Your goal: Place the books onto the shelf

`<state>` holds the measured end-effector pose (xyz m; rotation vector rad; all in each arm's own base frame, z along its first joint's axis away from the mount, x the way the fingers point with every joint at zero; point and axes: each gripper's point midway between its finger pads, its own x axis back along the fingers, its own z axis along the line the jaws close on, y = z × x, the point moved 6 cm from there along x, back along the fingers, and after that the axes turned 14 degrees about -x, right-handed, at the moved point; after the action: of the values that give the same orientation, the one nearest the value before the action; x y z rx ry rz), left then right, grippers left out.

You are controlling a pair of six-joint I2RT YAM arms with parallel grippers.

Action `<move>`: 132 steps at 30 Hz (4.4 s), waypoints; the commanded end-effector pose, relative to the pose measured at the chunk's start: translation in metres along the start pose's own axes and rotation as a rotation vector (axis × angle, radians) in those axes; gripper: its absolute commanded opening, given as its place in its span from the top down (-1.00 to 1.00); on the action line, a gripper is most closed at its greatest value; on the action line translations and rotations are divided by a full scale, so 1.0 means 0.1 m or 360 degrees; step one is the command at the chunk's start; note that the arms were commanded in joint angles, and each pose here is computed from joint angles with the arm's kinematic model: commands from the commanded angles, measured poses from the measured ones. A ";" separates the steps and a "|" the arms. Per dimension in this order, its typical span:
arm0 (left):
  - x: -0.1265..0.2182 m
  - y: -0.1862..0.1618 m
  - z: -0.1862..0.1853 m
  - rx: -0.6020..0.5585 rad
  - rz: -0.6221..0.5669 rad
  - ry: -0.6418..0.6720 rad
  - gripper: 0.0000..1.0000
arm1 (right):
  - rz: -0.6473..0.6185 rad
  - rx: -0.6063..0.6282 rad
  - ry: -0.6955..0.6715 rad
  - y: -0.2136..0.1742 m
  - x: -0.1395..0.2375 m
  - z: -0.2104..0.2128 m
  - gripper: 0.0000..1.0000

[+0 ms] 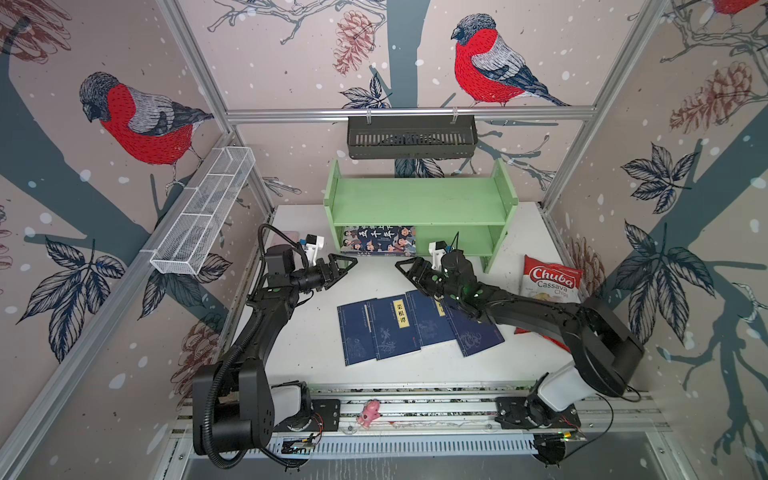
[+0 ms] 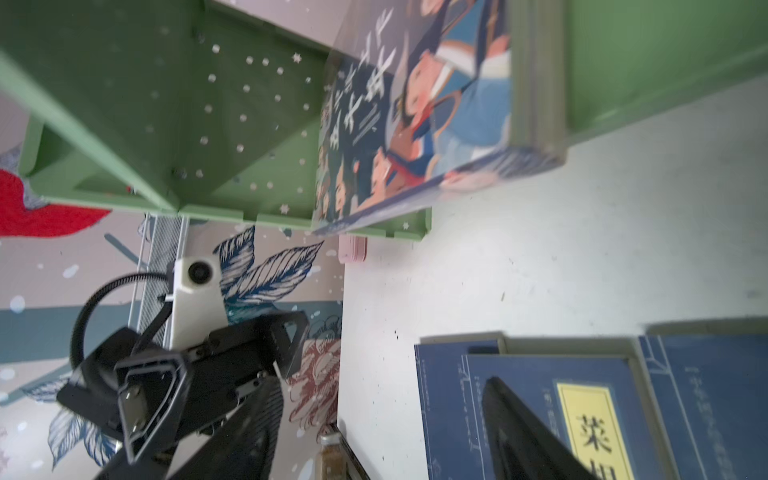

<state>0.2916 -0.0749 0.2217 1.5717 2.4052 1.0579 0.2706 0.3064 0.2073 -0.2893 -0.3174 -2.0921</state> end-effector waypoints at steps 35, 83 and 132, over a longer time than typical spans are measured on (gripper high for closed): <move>-0.63 -1.60 0.45 0.0216 0.0943 0.0265 -0.81 | 0.0590 0.0242 -0.0593 -0.77 -0.06 -1.19 -0.37; 0.24 -0.23 -1.81 -0.0814 0.0211 -0.0472 1.00 | -0.0238 0.0331 0.0351 -0.60 1.53 0.25 -0.68; 0.21 0.55 -1.66 -0.0055 -0.0506 -0.0584 1.00 | -0.0076 0.0353 0.1083 -0.39 0.35 1.51 0.91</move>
<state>0.2647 -0.1224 0.3799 1.1567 2.3646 0.6617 0.2320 0.3502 0.3522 0.5434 -0.1300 -2.0665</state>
